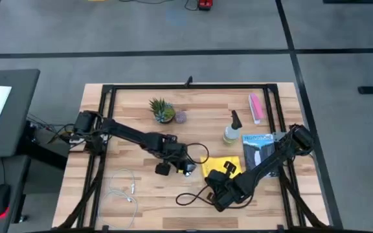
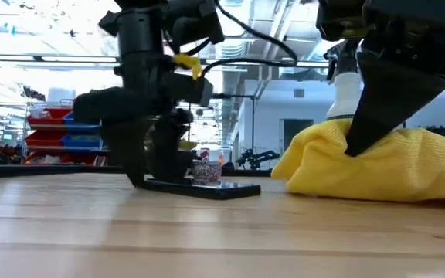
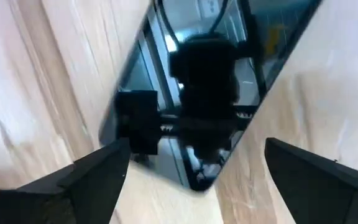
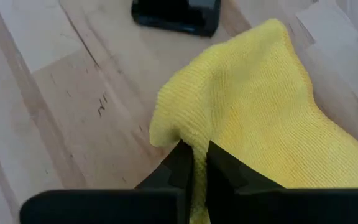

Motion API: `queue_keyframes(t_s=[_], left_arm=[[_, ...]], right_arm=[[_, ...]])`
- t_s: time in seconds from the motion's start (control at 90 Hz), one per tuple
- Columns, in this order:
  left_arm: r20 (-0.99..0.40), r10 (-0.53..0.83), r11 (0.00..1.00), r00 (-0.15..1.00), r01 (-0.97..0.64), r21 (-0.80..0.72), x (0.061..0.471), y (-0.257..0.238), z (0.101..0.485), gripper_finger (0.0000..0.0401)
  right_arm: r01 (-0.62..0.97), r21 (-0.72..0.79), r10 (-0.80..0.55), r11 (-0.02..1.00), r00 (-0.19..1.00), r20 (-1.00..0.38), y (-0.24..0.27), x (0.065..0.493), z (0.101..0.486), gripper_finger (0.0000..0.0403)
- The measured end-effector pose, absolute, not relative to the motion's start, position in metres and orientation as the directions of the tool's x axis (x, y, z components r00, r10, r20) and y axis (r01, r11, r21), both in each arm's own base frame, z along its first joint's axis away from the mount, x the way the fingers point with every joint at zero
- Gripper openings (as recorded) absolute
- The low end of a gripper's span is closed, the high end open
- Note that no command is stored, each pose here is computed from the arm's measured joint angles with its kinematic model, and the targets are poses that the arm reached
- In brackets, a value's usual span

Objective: Apply microfiber cloth
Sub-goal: Wipe the back side of the cellphone using the yellow microfiber cloth

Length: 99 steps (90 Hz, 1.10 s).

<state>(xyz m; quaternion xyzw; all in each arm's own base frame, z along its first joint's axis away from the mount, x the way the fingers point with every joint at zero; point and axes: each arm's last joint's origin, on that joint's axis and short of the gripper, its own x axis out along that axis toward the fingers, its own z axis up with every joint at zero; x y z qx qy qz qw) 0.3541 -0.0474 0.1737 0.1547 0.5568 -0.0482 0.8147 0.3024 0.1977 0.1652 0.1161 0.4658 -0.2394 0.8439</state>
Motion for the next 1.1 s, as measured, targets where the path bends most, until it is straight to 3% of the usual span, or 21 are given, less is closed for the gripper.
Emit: queue_keyframes(t_s=[0.356, 0.478, 0.978, 1.1], left_arm=[[-0.924, 0.093, 0.745, 0.371, 0.590, 0.312, 0.356, -0.048, 0.182, 0.0349], [-0.912, 0.078, 0.757, 0.402, 0.571, 0.317, 0.359, -0.049, 0.183, 0.0349], [-0.940, 0.091, 0.724, 0.328, 0.626, 0.289, 0.355, -0.047, 0.175, 0.0362], [-0.939, 0.164, 0.707, 0.302, 0.627, 0.326, 0.356, -0.046, 0.167, 0.0377]], right_arm=[[0.513, -0.022, -0.294, 0.858, 0.455, -0.840, 0.198, 0.303, 0.165, 0.0013], [0.513, -0.021, -0.294, 0.858, 0.456, -0.840, 0.198, 0.303, 0.165, 0.0013], [0.513, -0.019, -0.292, 0.858, 0.458, -0.839, 0.198, 0.303, 0.165, 0.0013], [0.513, -0.015, -0.290, 0.858, 0.461, -0.839, 0.198, 0.303, 0.165, 0.0013]])
